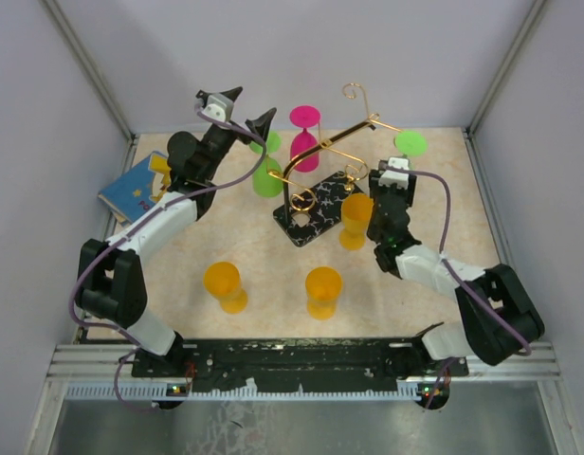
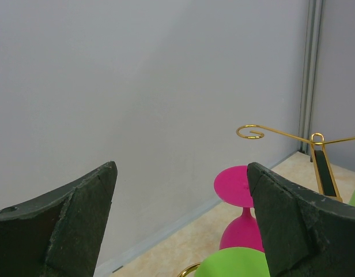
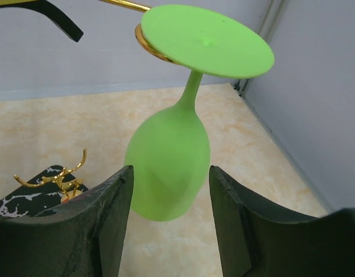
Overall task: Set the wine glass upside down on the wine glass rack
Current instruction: Turn the wine glass upside down at the wine rack, then pick up the wine glass at the center of the board.
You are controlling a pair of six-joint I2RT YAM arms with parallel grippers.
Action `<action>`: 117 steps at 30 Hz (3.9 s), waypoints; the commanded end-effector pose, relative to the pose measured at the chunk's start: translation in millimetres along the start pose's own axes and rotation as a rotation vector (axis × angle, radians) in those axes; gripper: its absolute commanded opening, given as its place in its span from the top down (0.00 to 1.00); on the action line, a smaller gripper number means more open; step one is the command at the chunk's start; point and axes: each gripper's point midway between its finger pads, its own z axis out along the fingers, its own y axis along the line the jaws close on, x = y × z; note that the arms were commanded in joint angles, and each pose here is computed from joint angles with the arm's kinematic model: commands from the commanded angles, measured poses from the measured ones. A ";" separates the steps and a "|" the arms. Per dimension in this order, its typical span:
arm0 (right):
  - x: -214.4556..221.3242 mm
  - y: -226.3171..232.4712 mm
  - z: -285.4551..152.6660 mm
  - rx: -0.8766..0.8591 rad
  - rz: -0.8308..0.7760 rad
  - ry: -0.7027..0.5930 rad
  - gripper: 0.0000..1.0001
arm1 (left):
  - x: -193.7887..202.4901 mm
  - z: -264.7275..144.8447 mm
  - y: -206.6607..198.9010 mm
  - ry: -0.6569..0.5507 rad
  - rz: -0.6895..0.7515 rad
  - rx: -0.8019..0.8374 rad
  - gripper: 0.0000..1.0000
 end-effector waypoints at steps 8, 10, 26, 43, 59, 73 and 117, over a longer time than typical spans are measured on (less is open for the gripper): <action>-10.9 0.1 -21.2 -0.044 0.025 0.019 0.45 | -9.7 -2.2 2.3 -0.036 0.005 -0.009 0.01; -13.0 2.0 -27.4 -0.063 0.011 0.026 0.45 | -10.2 -2.4 1.9 -0.036 0.008 -0.007 0.01; -99.7 -2.7 -50.4 -0.120 0.045 0.139 0.39 | -5.0 -4.8 13.2 0.069 0.052 -0.050 0.01; -205.8 38.2 6.1 -0.271 0.196 0.134 0.35 | -65.1 -45.9 43.9 0.178 0.090 -0.245 0.01; -175.7 83.3 25.3 -0.448 0.331 0.372 0.31 | -47.9 -89.4 46.1 0.377 0.107 -0.319 0.01; -111.1 104.9 32.2 -0.395 0.311 0.586 0.25 | -41.6 -81.1 44.0 0.369 0.118 -0.294 0.01; -117.6 179.5 119.8 -0.565 0.379 0.508 0.09 | -29.2 -51.1 50.8 0.331 0.158 -0.285 0.01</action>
